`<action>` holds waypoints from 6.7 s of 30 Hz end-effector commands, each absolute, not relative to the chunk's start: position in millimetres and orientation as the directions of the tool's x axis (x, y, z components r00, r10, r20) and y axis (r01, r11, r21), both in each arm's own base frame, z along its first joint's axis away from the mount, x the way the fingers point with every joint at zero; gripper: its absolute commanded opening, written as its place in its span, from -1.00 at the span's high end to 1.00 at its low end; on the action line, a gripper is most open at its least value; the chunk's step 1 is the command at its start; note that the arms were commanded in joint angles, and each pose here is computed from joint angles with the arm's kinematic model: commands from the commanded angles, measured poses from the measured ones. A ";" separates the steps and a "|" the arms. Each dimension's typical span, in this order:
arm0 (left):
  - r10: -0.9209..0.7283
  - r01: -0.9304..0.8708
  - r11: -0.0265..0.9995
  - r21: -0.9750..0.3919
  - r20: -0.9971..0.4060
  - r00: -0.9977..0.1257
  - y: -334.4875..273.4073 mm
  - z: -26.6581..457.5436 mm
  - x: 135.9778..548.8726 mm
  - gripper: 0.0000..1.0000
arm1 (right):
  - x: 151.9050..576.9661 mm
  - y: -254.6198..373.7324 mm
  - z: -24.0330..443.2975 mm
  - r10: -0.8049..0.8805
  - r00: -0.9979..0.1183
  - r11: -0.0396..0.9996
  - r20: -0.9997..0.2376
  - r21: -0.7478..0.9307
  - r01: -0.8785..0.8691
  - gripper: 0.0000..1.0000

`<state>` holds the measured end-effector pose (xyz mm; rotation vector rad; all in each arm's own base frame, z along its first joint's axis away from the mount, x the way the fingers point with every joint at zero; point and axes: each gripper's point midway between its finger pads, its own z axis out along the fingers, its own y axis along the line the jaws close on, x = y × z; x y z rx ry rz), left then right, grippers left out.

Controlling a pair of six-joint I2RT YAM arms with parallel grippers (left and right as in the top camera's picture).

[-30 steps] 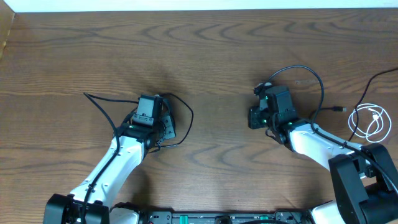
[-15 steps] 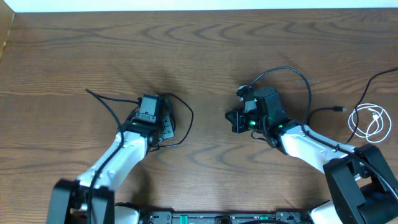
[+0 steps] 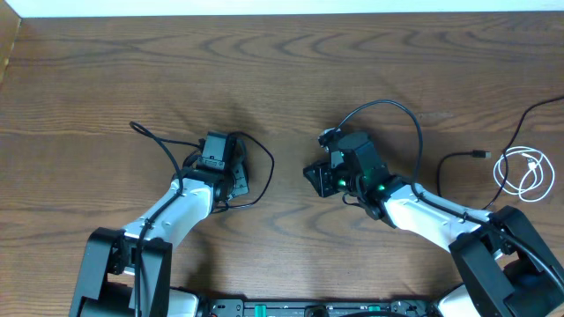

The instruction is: Untangle cables

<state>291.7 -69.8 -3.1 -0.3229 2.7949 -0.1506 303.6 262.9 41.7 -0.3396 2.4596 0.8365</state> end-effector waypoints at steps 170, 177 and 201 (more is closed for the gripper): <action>-0.602 -0.591 0.798 -0.115 -0.191 -0.776 21.1 32.3 228.3 -0.29 | 330.2 300.6 41.3 -0.751 -0.308 0.554 -0.584 -0.304 -0.775 0.99; -0.602 -0.591 0.798 -0.115 -0.191 -0.776 21.1 32.3 228.3 -0.29 | 337.2 276.5 84.5 -0.709 -0.356 0.648 -0.608 -0.363 -0.670 0.98; -0.602 -0.591 0.798 -0.115 -0.191 -0.776 21.1 32.3 228.4 -0.29 | 366.4 112.7 134.0 -0.550 -0.646 0.704 -0.529 -0.710 -0.019 0.99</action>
